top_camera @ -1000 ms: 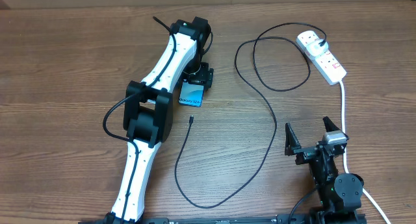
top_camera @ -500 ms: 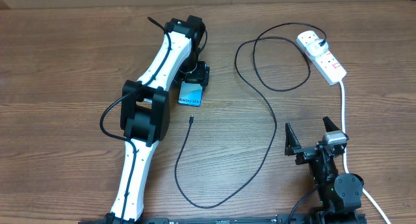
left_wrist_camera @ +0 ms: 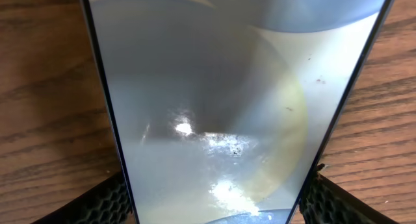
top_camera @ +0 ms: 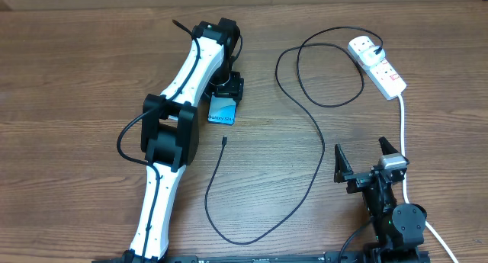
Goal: Plug charger to phone and switch on socket
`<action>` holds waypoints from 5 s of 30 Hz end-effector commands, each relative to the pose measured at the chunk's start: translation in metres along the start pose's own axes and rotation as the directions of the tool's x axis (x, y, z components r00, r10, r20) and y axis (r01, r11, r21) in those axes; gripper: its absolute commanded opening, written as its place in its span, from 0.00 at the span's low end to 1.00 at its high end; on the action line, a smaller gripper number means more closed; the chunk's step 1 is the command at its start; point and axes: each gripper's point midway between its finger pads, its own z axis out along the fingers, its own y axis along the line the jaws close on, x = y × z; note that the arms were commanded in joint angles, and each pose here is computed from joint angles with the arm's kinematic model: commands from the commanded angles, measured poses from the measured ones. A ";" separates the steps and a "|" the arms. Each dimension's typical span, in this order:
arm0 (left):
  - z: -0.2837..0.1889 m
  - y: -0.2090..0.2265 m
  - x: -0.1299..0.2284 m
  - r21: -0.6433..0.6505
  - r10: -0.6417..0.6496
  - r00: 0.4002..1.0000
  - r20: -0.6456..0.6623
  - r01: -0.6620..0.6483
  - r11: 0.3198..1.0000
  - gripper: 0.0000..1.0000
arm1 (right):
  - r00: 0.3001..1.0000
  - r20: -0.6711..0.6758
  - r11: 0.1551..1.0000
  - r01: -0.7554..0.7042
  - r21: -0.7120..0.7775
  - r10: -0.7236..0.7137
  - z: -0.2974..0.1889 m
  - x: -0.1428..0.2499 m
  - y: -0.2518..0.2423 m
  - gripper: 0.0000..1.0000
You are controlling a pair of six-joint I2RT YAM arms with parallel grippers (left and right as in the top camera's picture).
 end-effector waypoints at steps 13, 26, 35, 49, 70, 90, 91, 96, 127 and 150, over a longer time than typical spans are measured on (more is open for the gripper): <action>-0.007 0.003 0.007 0.024 -0.051 0.997 -0.060 0.053 0.998 0.73 | 1.000 0.008 1.000 0.002 0.006 -0.002 0.000 0.001 0.000 1.00; -0.074 -0.046 0.023 0.408 -0.026 0.990 -0.136 0.080 0.909 0.75 | 1.000 0.008 1.000 0.002 0.006 -0.002 0.000 0.001 0.000 1.00; -0.085 -0.050 0.020 0.514 -0.027 0.988 -0.151 0.102 0.852 0.75 | 1.000 0.008 1.000 0.003 0.006 -0.003 0.000 0.001 0.000 1.00; -0.051 -0.001 0.011 -0.007 -0.150 0.988 -0.024 0.150 0.989 1.00 | 1.000 0.008 1.000 0.002 0.006 -0.002 0.000 0.001 0.000 1.00; 0.000 -0.022 0.012 -0.007 -0.152 0.987 -0.054 0.152 0.988 1.00 | 1.000 0.008 1.000 0.003 0.006 -0.003 0.000 0.001 0.000 1.00; 0.001 -0.029 0.006 -0.003 -0.138 0.990 -0.020 0.138 0.990 1.00 | 1.000 0.008 1.000 0.002 0.006 -0.002 0.000 0.001 0.000 1.00; 0.001 -0.029 0.006 -0.002 -0.138 0.990 -0.019 0.138 0.990 1.00 | 1.000 0.008 1.000 0.002 0.006 -0.002 0.000 0.001 0.000 1.00; 0.001 -0.029 0.005 0.000 -0.137 0.991 -0.015 0.137 0.991 1.00 | 1.000 0.008 1.000 0.003 0.006 -0.003 0.000 0.001 0.000 1.00; 0.037 -0.027 0.022 -0.019 -0.138 0.987 -0.088 0.136 0.990 0.87 | 1.000 0.008 1.000 0.002 0.006 -0.002 0.000 0.001 0.000 1.00; 0.030 -0.033 0.031 0.012 -0.164 0.977 -0.135 0.167 0.986 0.72 | 1.000 0.008 1.000 0.002 0.006 -0.002 0.000 0.001 0.000 1.00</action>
